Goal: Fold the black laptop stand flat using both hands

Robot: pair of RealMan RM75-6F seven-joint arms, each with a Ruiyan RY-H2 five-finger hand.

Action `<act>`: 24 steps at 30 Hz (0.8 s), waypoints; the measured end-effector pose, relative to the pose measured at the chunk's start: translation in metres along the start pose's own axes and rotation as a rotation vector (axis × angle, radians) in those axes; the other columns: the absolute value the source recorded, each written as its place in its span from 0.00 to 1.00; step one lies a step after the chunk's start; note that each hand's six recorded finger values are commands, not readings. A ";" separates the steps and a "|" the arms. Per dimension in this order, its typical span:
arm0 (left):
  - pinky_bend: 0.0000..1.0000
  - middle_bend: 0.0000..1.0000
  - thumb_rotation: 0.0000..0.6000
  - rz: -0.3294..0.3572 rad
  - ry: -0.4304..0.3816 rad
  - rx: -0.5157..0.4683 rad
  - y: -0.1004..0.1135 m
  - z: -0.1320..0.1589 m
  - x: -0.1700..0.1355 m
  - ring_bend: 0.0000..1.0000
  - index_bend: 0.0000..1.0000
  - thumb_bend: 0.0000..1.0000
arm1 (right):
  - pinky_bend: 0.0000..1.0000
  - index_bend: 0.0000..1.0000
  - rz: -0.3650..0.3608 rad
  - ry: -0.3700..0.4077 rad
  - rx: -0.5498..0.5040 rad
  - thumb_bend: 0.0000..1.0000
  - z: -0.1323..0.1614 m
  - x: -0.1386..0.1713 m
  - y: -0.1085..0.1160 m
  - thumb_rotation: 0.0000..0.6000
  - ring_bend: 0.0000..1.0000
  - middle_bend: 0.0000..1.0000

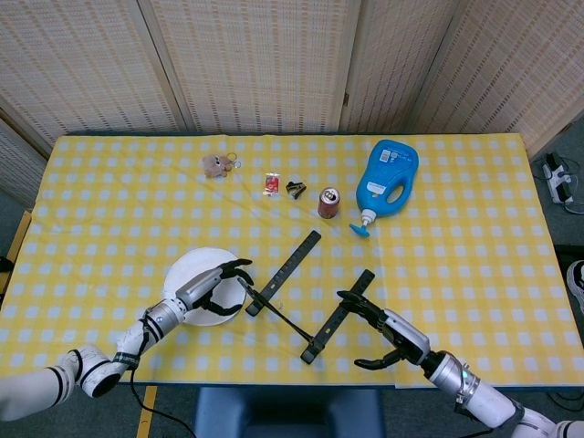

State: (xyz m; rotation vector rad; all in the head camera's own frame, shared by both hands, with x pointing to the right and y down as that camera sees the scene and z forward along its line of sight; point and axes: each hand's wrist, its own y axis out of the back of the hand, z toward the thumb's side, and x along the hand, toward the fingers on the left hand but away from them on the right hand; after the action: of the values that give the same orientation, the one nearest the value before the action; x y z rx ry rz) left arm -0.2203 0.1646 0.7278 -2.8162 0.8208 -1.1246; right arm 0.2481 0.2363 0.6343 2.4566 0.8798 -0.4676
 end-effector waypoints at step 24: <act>0.00 0.14 1.00 0.018 -0.019 -0.043 -0.017 0.004 0.018 0.05 0.47 0.39 | 0.00 0.00 -0.008 -0.007 0.000 0.24 -0.003 0.002 0.002 1.00 0.06 0.01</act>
State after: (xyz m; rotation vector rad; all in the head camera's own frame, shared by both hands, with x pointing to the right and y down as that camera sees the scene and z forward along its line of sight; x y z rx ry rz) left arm -0.1990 0.1706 0.7399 -2.8430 0.8777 -1.0891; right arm 0.2514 0.2377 0.6365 2.4508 0.8871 -0.4789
